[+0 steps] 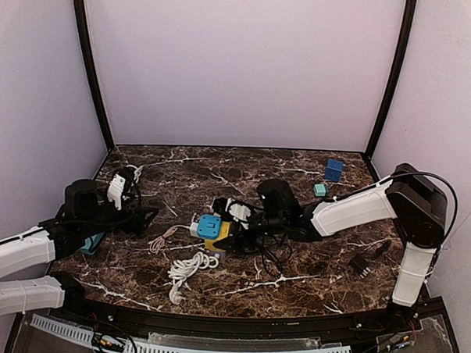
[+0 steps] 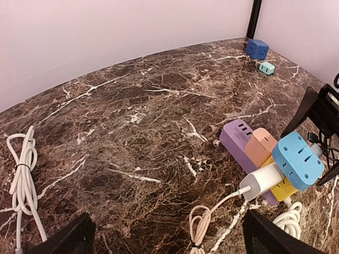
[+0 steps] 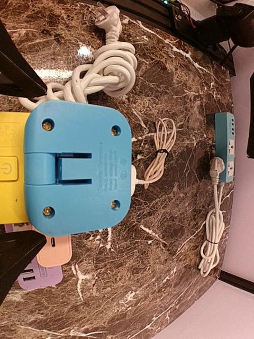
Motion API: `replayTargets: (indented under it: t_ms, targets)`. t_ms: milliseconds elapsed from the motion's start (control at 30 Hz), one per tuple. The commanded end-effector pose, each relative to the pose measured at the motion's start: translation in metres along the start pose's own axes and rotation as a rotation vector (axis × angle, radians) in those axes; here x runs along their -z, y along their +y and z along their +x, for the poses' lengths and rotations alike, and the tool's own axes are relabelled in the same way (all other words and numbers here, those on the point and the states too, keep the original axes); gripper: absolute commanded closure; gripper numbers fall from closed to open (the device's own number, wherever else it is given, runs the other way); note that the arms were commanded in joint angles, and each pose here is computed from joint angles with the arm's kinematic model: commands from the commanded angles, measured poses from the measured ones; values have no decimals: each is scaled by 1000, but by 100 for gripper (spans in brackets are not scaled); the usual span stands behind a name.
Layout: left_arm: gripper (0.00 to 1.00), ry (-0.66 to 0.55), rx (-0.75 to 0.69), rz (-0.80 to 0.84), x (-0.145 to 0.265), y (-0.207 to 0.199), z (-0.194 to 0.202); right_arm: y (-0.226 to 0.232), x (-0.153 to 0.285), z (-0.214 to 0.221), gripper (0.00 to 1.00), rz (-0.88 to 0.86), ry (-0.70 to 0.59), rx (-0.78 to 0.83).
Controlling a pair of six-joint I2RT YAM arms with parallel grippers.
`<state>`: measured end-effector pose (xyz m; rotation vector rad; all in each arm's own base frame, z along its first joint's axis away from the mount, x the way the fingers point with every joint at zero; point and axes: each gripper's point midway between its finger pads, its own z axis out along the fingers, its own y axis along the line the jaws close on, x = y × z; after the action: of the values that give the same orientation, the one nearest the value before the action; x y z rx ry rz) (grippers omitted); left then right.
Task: Insert the plug
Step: Move the socket to the center of the board.
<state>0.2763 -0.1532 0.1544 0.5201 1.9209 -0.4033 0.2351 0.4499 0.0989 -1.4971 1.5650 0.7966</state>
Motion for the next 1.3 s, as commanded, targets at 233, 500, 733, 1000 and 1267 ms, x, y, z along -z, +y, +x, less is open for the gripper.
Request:
replayTargets:
  t_ms: [233,500,733,1000,1267]
  targets:
    - [1,-177,156,-74,28,28,-6,-12,-10,8,25,73,39,-20]
    - [1,-269,186,-155,42,53,-21,-15,-11,5,52,88,29,-59]
    - [1,-253,175,-151,38,54,-16,-46,-6,3,67,251,16,-105]
    - [1,-254,176,-164,38,58,-14,-156,13,21,66,658,97,-268]
    - [1,-253,179,-175,38,61,-13,-267,21,63,62,880,171,-502]
